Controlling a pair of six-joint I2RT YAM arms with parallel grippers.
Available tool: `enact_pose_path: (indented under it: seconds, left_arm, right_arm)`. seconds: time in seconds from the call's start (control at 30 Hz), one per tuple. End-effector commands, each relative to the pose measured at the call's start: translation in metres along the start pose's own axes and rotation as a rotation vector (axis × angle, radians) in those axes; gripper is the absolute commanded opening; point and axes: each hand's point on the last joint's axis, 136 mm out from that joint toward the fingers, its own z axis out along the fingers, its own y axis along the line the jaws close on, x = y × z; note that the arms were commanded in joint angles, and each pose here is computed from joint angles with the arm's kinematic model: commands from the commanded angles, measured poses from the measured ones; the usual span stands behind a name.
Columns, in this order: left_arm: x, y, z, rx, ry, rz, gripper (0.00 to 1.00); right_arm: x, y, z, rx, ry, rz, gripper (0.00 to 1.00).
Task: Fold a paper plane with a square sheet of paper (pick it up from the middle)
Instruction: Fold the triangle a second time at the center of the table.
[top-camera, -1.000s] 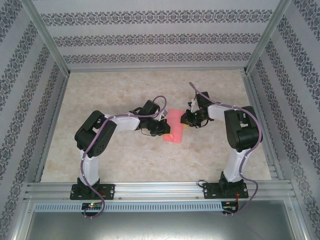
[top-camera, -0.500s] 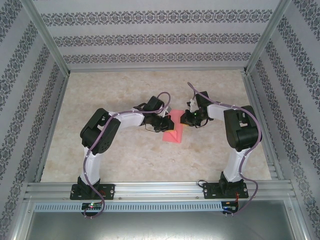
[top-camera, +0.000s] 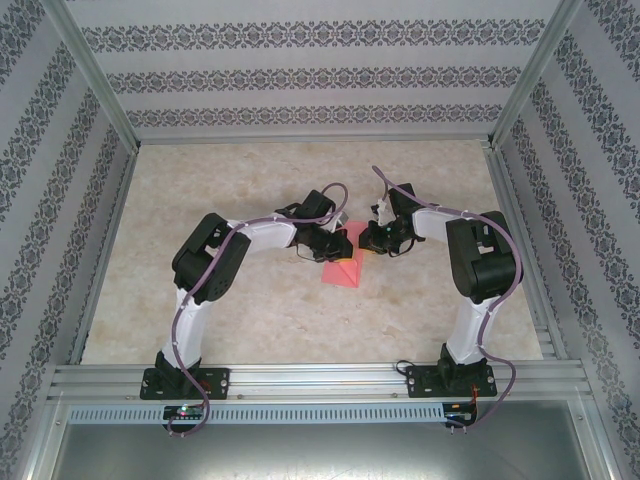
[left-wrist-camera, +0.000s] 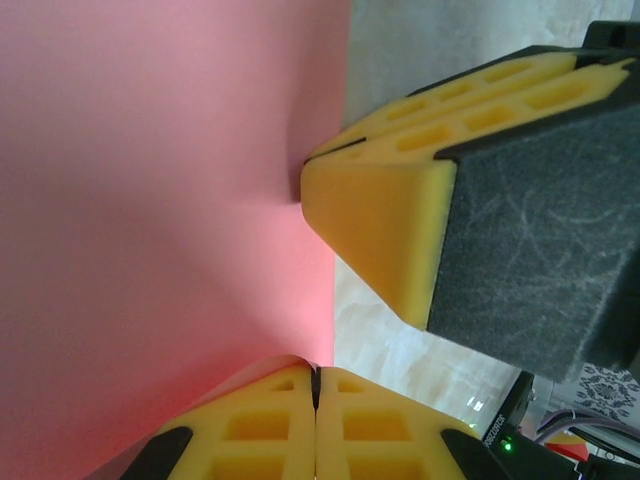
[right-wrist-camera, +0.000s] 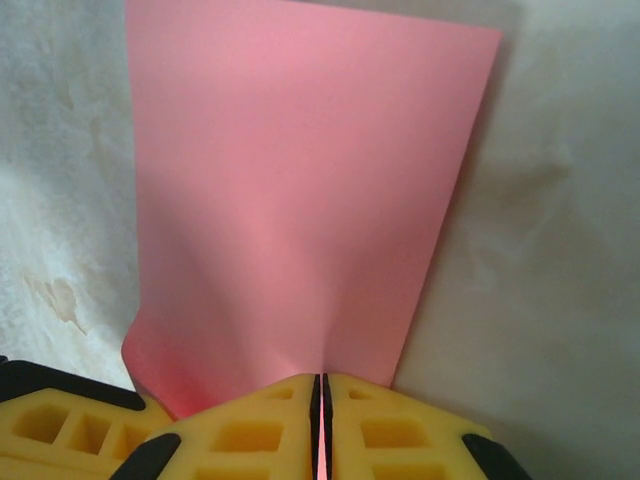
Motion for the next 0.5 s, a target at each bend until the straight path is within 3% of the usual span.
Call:
enact_pose_path:
  seconds: [0.0, 0.47]
  left_arm:
    - [0.006, -0.004, 0.007, 0.006, 0.038, 0.015, 0.08]
    - [0.006, 0.002, 0.018, 0.000, 0.062, 0.012, 0.08]
  right_arm:
    - [0.003, 0.005, 0.006, -0.016, 0.030, -0.023, 0.12]
    - [0.005, 0.011, 0.006, -0.046, 0.033, -0.022, 0.12]
